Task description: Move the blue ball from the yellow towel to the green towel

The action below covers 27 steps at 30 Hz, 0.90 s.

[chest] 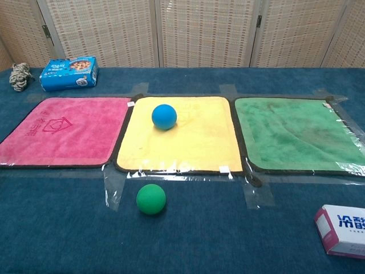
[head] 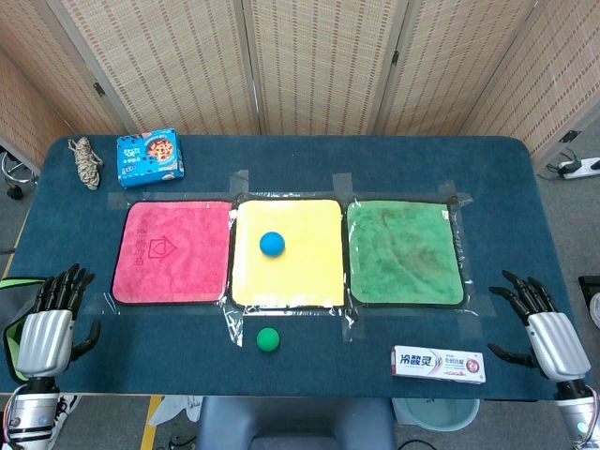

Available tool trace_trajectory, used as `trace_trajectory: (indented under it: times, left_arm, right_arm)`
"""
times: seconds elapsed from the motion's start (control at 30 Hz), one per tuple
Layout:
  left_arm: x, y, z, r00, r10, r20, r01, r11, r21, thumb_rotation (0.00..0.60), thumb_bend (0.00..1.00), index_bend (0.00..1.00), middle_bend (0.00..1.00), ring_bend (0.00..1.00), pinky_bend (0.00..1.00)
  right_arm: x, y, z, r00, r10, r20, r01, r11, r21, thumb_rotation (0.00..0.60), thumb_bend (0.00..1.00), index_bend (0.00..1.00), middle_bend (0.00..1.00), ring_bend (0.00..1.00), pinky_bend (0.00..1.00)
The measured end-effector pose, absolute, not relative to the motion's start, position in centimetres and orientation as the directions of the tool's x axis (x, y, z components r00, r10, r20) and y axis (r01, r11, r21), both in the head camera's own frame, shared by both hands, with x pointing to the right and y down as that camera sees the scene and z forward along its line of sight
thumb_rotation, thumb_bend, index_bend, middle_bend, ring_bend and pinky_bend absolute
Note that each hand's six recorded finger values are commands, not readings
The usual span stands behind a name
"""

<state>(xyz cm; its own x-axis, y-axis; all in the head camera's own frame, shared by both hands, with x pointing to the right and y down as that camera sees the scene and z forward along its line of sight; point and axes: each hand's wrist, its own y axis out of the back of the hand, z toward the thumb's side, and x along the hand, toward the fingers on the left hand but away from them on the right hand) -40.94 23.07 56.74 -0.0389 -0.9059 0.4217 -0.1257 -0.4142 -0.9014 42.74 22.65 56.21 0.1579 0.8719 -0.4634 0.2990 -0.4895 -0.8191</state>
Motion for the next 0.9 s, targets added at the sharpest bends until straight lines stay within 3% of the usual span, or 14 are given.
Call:
trace_trajectory:
  times: [0.67, 0.9]
  left_arm:
    - [-40.9, 23.0, 56.8, -0.039, -0.906, 0.421, -0.129, -0.413, -0.902, 0.6, 0.47, 0.15, 0.01, 0.01, 0.0]
    - [-41.2, 23.2, 56.7, -0.048, -0.908, 0.417, -0.139, -0.408, -0.903, 0.6, 0.47, 0.15, 0.01, 0.01, 0.0]
  right_arm:
    - [40.9, 21.5, 56.8, 0.239, 0.85, -0.47, 0.288, -0.524, -0.801, 0.6, 0.08, 0.2, 0.09, 0.1, 0.0]
    - [38.1, 19.5, 57.5, 0.332, 0.821, -0.465, 0.269, -0.555, -0.787, 0.6, 0.24, 0.2, 0.09, 0.1, 0.0]
